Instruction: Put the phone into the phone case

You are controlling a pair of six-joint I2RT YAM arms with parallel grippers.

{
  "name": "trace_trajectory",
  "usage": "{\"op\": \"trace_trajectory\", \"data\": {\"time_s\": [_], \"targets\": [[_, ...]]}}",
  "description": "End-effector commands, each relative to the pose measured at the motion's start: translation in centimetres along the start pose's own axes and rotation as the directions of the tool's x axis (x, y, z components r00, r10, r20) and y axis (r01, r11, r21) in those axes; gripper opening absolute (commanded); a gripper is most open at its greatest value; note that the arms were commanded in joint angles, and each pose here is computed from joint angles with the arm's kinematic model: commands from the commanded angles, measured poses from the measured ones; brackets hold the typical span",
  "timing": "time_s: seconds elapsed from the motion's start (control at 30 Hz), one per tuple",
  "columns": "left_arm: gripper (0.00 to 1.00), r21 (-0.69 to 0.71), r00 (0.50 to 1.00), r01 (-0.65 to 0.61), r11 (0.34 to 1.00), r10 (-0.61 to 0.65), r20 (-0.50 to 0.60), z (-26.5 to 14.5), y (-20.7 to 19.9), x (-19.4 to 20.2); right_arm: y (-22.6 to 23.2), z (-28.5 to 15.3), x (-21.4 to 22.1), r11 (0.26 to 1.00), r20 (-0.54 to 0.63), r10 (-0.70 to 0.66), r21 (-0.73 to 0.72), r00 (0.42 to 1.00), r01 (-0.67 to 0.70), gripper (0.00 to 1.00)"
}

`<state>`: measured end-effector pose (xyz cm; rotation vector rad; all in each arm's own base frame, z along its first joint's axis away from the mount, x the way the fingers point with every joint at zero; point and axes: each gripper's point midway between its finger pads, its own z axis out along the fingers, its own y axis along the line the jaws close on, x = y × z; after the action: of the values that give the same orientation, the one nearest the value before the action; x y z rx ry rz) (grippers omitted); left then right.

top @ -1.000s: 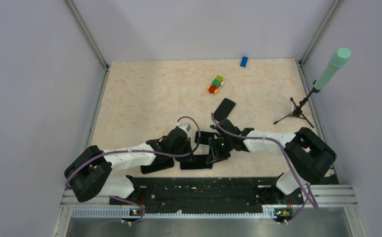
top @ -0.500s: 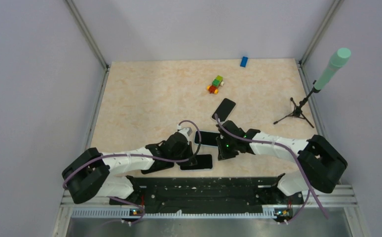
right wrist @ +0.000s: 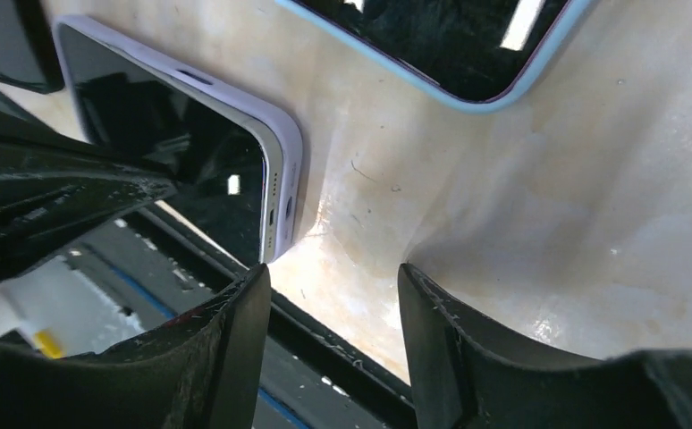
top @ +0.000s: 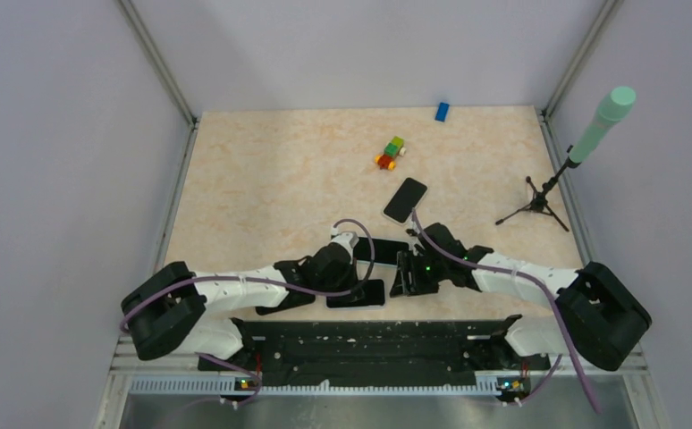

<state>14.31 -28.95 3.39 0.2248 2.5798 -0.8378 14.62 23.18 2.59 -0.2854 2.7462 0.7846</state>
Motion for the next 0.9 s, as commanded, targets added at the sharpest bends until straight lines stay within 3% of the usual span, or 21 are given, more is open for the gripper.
{"op": "trace_trajectory", "data": {"time_s": [0.0,0.3,0.53,0.7,0.87], "targets": [[0.00,-0.192,0.994,-0.057,0.980,0.039,-0.100,0.1,4.6,3.3,1.8,-0.3,-0.6,0.974,0.010,0.095,-0.209,0.995,-0.090,0.53],[0.00,-0.214,0.992,-0.081,0.974,0.058,-0.110,0.5,4.5,3.6,2.4,1.3,0.4,0.928,-0.076,0.147,-0.335,0.986,-0.164,0.39],[0.00,-0.217,0.992,-0.084,0.972,0.062,-0.106,0.5,4.4,3.6,1.1,2.9,1.8,0.934,-0.143,0.173,-0.290,0.975,-0.208,0.26],[0.00,-0.217,0.992,-0.088,0.972,0.067,-0.103,0.6,4.2,3.5,-0.7,4.1,2.4,0.963,-0.155,0.163,-0.189,0.974,-0.192,0.19],[0.00,-0.219,0.992,-0.094,0.971,0.071,-0.108,0.8,4.0,3.6,-2.9,4.8,3.6,0.996,-0.177,0.093,0.020,0.980,-0.091,0.17]]}}
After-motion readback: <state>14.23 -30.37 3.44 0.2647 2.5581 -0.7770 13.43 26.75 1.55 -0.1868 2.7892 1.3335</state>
